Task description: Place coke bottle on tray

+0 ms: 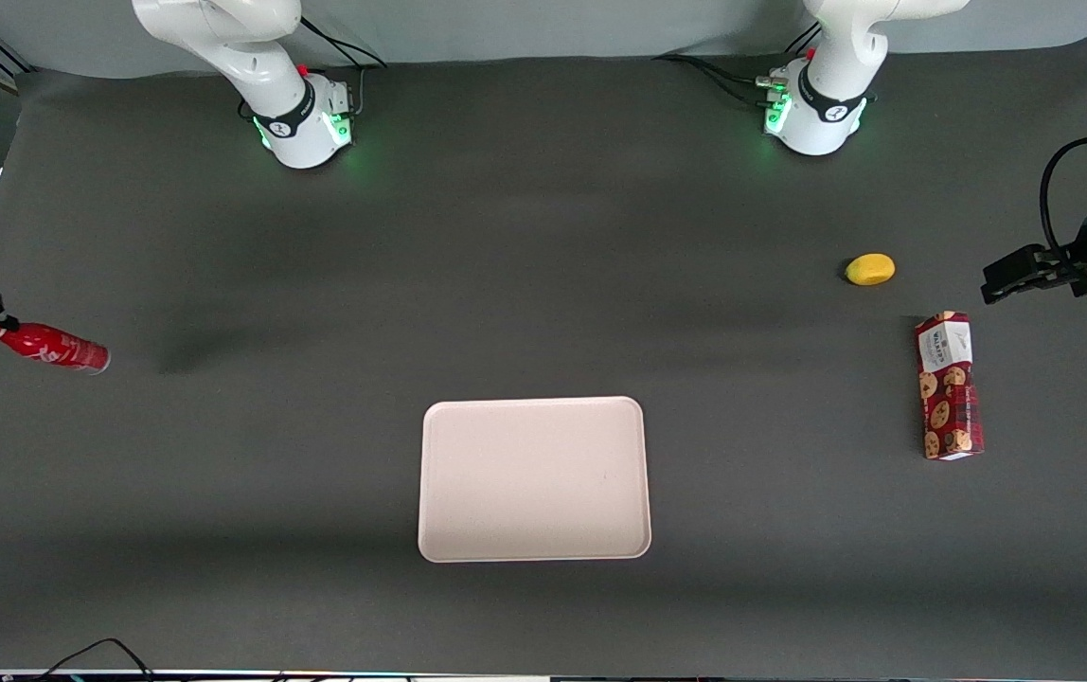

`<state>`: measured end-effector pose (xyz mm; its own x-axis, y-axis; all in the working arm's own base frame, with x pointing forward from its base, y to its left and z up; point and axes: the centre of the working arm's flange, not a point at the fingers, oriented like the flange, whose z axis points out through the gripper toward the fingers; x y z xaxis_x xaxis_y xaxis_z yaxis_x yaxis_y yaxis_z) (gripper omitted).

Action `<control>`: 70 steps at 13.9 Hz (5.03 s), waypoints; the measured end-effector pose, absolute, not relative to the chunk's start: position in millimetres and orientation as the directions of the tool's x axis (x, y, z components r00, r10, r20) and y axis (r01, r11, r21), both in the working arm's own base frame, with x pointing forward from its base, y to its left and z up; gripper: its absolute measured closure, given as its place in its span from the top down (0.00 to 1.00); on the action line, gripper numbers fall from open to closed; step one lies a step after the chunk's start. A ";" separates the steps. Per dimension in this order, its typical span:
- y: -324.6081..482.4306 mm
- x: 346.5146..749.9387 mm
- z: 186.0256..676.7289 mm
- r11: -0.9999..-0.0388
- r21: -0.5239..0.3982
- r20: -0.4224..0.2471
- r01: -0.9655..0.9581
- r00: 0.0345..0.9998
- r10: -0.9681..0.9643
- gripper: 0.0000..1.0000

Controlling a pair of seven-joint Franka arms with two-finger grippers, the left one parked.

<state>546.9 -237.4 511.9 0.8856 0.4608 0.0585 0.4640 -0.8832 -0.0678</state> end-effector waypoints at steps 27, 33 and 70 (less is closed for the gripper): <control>317.6 661.2 368.2 -0.997 -0.067 0.164 -0.037 0.985 -0.047 0.31; 330.4 663.7 331.1 -0.998 -0.055 0.166 -0.021 0.986 -0.030 0.31; -28.9 588.7 573.1 -0.980 -0.036 0.115 -0.194 0.974 -0.197 1.00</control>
